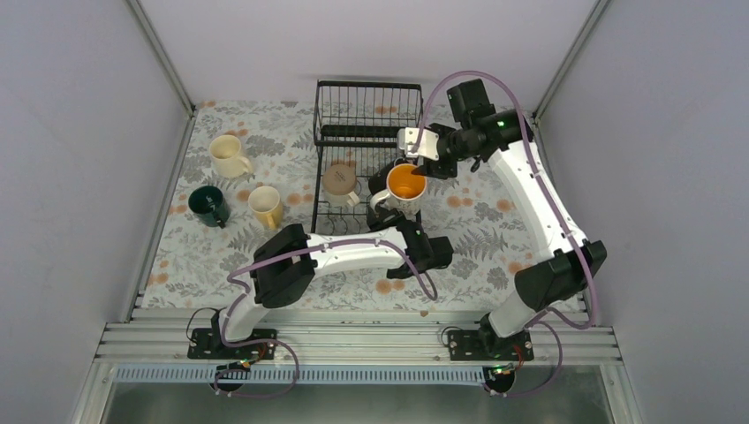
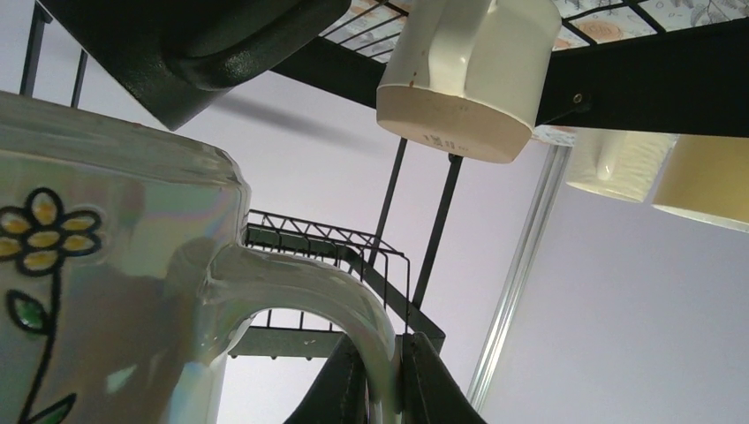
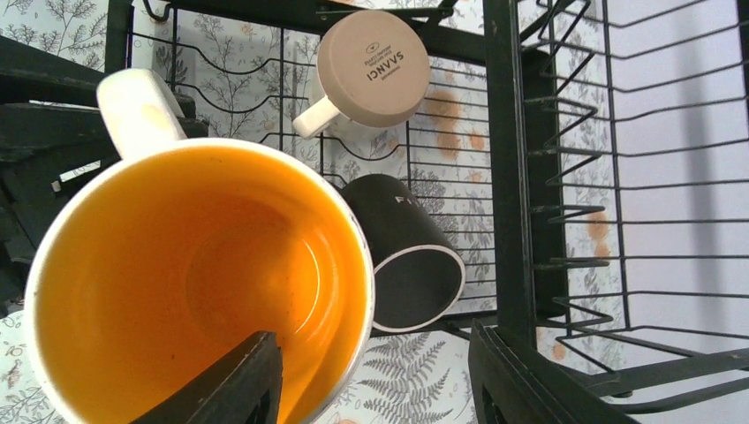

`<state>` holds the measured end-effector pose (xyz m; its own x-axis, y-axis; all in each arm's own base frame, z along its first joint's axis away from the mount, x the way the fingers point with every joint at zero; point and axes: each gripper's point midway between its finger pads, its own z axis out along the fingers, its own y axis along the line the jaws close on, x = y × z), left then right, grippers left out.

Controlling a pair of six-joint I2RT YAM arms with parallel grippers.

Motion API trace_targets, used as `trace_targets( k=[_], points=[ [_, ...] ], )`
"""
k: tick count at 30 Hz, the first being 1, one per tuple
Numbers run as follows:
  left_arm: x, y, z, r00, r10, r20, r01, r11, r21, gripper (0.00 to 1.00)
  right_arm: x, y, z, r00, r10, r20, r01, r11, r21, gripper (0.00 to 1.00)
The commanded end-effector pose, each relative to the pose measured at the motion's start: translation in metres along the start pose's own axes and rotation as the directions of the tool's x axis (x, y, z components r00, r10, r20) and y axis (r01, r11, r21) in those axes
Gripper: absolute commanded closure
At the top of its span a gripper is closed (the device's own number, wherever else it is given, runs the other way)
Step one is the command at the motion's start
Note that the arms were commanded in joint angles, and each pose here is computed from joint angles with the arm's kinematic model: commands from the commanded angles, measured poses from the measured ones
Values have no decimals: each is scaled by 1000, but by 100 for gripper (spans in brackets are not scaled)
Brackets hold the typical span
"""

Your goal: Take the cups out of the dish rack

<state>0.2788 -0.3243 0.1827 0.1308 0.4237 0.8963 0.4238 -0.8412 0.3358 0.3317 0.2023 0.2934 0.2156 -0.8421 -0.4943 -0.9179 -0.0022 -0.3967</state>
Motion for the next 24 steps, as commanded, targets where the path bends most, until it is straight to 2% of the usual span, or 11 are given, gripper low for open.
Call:
trace_targets(
  k=[1, 8, 11, 16, 19, 23, 24],
  points=[
    [37, 20, -9, 988, -118, -99, 109, 990, -87, 98, 4, 6, 6, 997, 65, -49, -67, 997, -47, 45],
    [41, 24, -10, 985, -126, -116, 115, 988, -101, 98, 6, 20, 19, 988, 120, -101, -129, 988, -86, 45],
    [43, 24, -11, 985, -126, -120, 114, 988, -104, 98, 11, 19, 32, 975, 159, -155, -174, 981, -85, 49],
    [43, 21, -10, 985, -122, -120, 110, 989, -102, 98, 14, 16, 41, 963, 186, -193, -204, 976, -77, 64],
    [44, 21, -10, 985, -124, -120, 112, 988, -103, 98, 16, 19, 43, 961, 182, -210, -202, 976, -78, 82],
    [43, 20, -10, 985, -121, -119, 109, 989, -102, 98, 17, 19, 45, 952, 212, -222, -232, 970, -72, 96],
    [42, 20, -10, 986, -119, -118, 107, 989, -102, 98, 16, 19, 45, 950, 218, -223, -238, 969, -68, 97]
  ],
)
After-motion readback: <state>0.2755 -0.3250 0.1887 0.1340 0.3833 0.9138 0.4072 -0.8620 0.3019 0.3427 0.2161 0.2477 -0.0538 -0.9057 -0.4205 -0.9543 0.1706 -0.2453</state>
